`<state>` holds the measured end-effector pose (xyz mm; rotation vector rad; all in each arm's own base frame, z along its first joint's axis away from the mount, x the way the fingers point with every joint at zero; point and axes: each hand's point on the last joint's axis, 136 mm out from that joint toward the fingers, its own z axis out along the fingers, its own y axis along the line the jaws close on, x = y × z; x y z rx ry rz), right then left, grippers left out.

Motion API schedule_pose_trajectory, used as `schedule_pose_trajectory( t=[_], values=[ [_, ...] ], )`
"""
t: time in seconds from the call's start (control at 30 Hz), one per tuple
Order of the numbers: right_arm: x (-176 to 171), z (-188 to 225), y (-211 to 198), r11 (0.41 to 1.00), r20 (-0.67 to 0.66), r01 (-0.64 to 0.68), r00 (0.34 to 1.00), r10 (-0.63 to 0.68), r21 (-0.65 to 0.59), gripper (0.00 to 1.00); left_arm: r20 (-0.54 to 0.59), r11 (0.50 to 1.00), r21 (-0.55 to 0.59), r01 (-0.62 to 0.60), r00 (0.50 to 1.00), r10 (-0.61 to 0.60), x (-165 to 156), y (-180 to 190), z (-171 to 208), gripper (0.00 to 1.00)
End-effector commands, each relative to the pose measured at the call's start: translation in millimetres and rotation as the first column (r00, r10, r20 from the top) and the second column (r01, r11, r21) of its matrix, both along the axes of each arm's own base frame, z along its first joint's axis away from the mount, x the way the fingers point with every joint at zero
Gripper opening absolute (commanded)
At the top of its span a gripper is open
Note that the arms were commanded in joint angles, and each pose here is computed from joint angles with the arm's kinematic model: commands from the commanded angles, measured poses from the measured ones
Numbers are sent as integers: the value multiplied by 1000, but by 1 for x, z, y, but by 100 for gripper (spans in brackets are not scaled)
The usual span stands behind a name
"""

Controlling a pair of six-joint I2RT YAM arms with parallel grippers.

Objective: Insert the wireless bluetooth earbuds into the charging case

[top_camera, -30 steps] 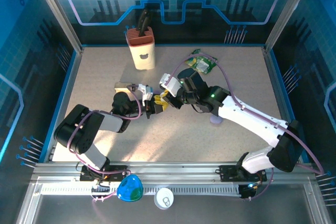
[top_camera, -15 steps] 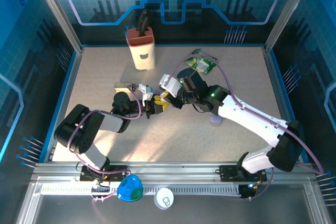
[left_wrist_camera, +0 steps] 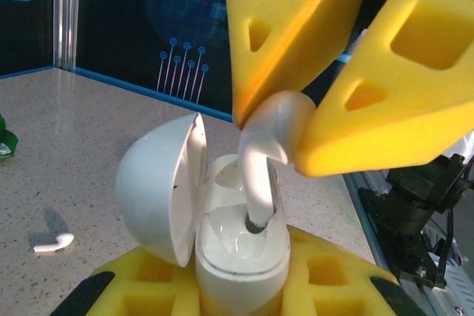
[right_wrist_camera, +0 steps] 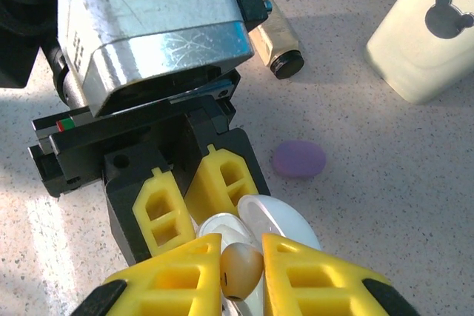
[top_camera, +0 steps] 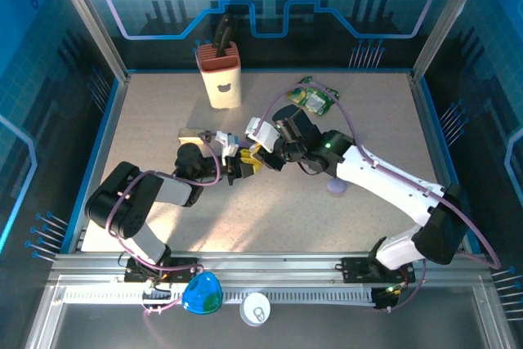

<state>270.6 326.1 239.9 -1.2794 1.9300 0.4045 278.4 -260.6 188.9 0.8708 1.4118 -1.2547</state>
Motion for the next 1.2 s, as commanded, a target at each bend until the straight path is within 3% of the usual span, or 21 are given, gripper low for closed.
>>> schedule_pose_trajectory(
  t=[0.0,1.17],
  values=[
    [-5,-1,1,999,1,-24,1000,24,-49,19,48,1000,-17,16,999,-15,2,1,12,12],
    [2,10,-7,992,57,-27,998,34,-119,19,44,1000,-18,23,999,-22,5,-1,12,12]
  ],
)
